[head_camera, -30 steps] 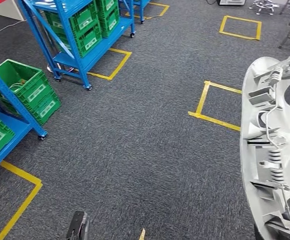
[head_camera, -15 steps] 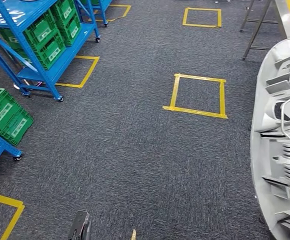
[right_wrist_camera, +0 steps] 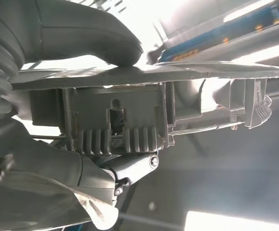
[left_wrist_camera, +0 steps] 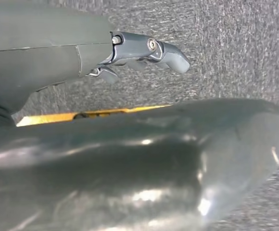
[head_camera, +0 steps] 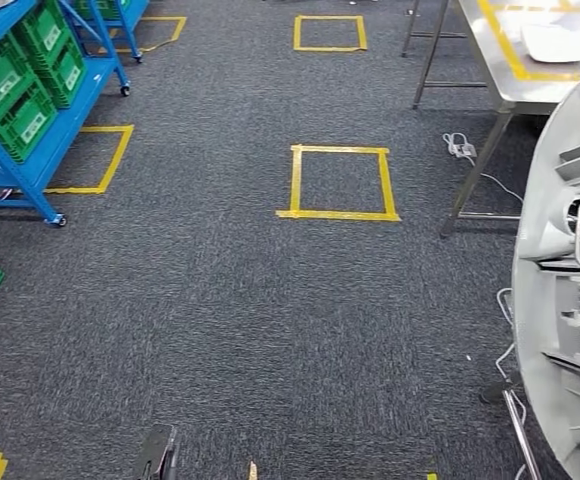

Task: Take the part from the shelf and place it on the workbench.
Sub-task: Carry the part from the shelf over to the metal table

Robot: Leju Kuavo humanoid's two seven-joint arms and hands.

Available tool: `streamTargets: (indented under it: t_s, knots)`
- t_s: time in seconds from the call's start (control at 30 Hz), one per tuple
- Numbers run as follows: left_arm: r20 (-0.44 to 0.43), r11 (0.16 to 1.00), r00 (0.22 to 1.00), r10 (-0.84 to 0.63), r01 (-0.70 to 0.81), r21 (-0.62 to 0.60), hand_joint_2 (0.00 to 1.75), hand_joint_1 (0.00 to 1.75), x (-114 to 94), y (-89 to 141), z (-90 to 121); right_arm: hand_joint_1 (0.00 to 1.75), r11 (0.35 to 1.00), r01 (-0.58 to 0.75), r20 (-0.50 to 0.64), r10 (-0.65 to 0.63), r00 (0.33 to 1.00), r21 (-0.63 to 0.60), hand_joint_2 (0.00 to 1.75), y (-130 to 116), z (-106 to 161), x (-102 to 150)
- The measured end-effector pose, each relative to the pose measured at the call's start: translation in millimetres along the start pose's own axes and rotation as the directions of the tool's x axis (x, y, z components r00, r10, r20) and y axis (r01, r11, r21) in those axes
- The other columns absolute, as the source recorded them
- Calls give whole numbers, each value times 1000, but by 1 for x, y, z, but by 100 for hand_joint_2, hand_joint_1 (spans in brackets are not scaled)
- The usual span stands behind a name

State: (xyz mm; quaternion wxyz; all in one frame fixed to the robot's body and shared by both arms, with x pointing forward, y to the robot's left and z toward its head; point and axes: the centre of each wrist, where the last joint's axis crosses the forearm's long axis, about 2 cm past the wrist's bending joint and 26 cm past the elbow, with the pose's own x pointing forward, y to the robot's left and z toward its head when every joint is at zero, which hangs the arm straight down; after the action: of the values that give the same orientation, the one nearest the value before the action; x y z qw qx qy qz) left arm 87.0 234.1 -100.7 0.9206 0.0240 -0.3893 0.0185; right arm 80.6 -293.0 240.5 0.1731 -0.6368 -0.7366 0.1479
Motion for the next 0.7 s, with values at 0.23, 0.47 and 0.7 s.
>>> streamTargets:
  t_s: [0.23,0.47,0.7]
  knots:
    - [4,1000,1000,-23,23,8,0,0,0,-1,0,175,998,-49,-23,49,999,26,175,-4,2,-5]
    - [24,999,999,-35,34,11,0,0,3,-3,-1,175,995,-90,-32,91,995,47,175,-9,2,-7]
    - [18,999,999,-39,39,25,0,0,0,4,-1,175,993,-100,-34,102,994,55,175,-10,3,-8]
